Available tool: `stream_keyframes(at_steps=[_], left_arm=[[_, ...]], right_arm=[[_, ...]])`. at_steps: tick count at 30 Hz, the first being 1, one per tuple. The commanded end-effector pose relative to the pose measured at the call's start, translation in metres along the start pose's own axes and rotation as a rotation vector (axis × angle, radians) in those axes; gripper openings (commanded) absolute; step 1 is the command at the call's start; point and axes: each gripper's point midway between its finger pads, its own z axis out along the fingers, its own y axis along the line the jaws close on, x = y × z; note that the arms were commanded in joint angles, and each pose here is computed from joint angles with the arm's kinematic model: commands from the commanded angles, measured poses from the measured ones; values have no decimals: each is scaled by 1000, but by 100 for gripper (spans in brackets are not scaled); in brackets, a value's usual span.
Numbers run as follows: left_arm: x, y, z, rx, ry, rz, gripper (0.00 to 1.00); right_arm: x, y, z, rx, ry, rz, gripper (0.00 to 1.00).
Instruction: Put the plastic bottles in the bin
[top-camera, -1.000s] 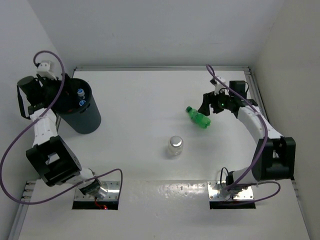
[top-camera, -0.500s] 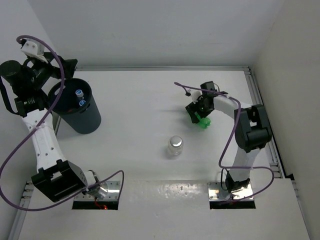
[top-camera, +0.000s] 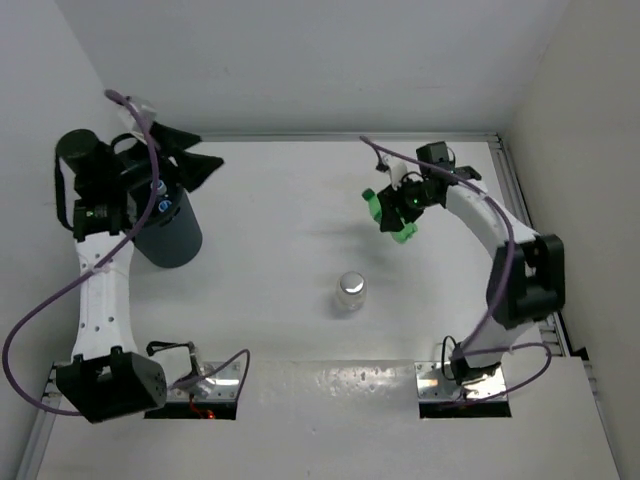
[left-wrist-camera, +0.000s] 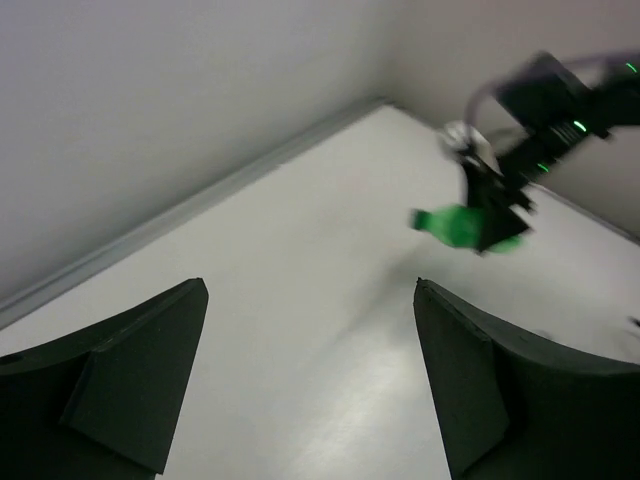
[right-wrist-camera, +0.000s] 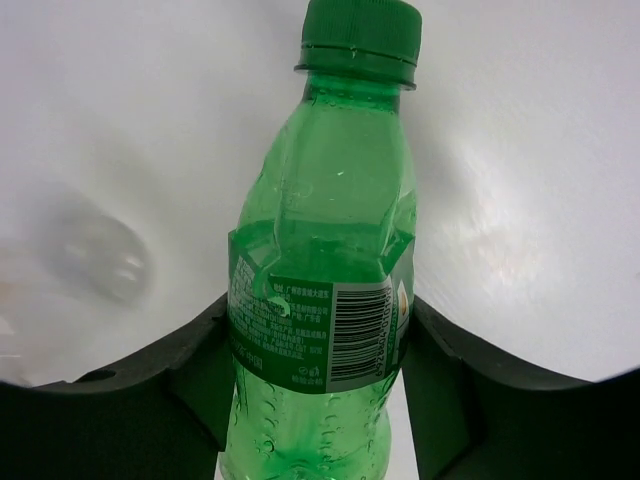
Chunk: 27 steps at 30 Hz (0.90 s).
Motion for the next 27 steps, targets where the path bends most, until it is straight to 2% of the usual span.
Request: stream_keyframes(at_steps=[1,3,5,6,7,11,18,23,27], left_arm=[[-18,-89,11,285,-39,4,89],[-22,-122,24,372,-73,-52,89],[-28,-139,31,414,-100,-92,89],[-37,-152,32,449,-128,-105,89],[-30,-162,44,489,-107,-151,89],[-41,-184,63,557,-111,-199,90],[-40,-203,79,599,-104,-269,93],[-32,-201,83,601,-94,-346,82],[-20,-193,84,576,-71,-394,79]], right_arm=[[-121,104,-96,-213,-415,-176,33],[-155,159,-126,-302,-551,-254,31],[-166,193,-141,-351,-605,-300,28],[-174,204,-146,-380,-631,-273,27],[-177,219,-149,-401,-644,-294,24],[-190,255,-163,-443,-701,-344,18],[-186,268,-165,-477,-689,-331,14],[-185,266,-167,-461,-695,-325,13],[-188,263,-170,-450,-709,-319,12]])
